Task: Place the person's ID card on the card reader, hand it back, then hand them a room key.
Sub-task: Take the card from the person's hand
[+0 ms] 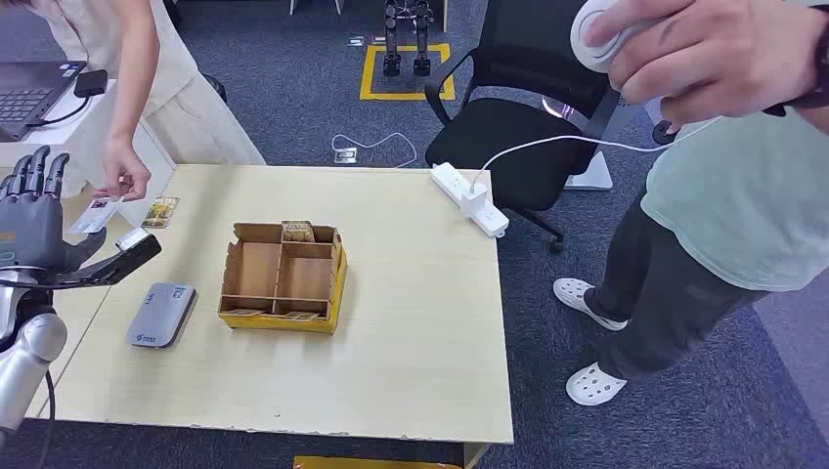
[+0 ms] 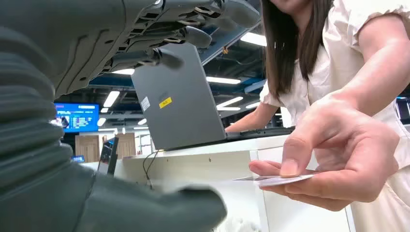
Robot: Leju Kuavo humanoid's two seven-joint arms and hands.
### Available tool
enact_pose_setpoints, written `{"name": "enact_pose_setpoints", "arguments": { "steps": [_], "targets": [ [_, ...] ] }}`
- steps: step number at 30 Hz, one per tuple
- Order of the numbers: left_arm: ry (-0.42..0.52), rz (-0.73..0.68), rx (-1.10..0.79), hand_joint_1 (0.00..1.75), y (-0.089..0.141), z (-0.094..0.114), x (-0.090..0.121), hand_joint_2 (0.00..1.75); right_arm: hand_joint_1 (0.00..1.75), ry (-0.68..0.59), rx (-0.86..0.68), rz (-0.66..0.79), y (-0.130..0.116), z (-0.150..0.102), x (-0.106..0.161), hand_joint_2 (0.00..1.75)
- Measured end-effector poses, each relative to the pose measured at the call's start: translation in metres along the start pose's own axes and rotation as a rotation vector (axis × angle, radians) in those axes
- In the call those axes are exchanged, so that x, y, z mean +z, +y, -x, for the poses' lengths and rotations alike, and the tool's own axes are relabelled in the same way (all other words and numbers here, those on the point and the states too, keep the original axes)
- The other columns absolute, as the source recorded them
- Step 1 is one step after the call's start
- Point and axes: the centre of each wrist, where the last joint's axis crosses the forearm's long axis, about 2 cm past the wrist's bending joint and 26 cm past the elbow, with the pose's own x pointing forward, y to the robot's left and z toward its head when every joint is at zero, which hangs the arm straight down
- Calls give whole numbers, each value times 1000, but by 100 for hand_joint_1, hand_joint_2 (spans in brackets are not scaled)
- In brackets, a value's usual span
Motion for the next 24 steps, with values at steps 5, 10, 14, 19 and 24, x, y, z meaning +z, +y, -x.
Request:
{"name": "enact_pose_setpoints", "arguments": {
  "steps": [5,10,14,19,24],
  "targets": [
    [1,6,3,151,0,0,0,175,0,3,-6,1,-1,1,1,0],
    [1,8,3,175,0,0,0,175,0,1,-1,6,-2,1,1,0],
    [-8,7,7,175,-1,0,0,175,0,2,-10,6,-3,1,2,0],
    [-16,-2,20,175,-1,0,1,175,0,1,-18,15,-3,0,3,0],
    [-35,2,31,175,-2,1,2,175,0,0,-20,13,-3,0,3,0]
  ]
}}
